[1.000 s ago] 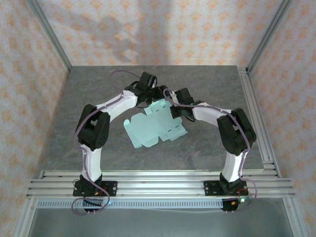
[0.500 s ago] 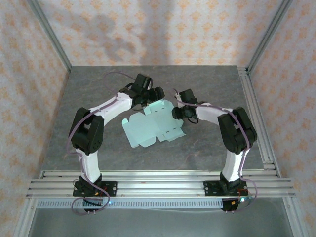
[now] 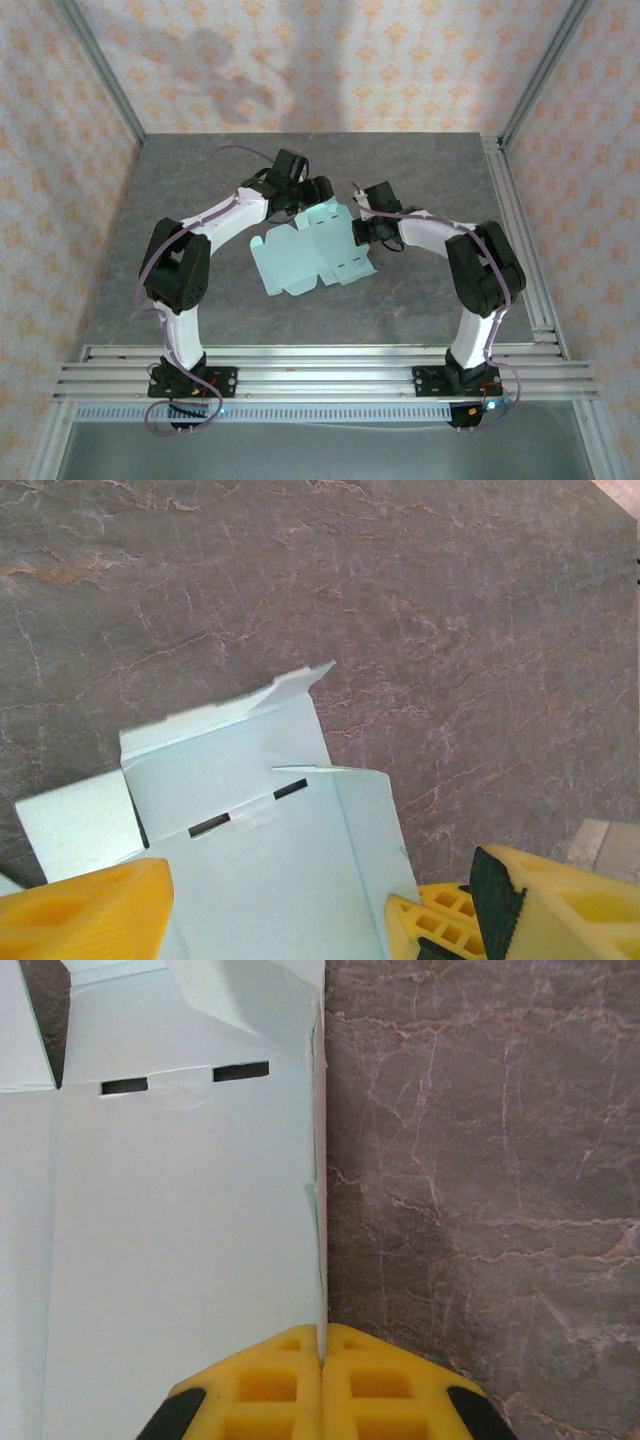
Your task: Fold the paper box
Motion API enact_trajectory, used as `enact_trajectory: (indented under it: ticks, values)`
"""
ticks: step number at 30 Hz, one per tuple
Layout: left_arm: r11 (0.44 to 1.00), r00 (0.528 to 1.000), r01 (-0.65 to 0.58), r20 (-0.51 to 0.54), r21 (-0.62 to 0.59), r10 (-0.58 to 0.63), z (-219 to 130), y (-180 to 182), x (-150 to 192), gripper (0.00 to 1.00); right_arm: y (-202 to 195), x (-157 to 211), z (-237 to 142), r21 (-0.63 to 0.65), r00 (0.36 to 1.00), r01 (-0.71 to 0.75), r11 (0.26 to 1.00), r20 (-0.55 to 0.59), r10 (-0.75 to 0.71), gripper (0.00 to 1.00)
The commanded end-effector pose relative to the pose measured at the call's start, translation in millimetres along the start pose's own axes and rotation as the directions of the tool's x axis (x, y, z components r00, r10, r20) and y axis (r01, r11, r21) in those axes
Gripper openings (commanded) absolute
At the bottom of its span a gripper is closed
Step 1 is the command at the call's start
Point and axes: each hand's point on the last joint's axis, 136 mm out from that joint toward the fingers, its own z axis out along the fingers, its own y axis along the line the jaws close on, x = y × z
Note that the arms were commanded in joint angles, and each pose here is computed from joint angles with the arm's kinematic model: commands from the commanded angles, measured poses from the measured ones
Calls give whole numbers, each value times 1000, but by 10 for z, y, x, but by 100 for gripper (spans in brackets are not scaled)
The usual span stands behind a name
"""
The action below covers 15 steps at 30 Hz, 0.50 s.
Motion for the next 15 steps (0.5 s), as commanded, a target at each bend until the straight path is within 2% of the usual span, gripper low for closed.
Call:
enact_trajectory:
  ticks: [1,6,8,15]
  values:
    - [1000,999,-25,26,5,24,-103,-28,-100,79,33,-81,-134,78,991,119,990,50,-123,0]
    - [999,999,-36,-14,24,36,-86,-98,-96,81,95,-167,-168,128,972,186,974,121,-202,0]
    - [999,998,-34,-52,8,35,49,-39,-32,81,159,-167,-167,128,960,224,966,140,-241,0]
    - [999,993,-44,-109,28,47,175,-121,28,83,271,-174,-138,188,921,320,928,169,-352,0]
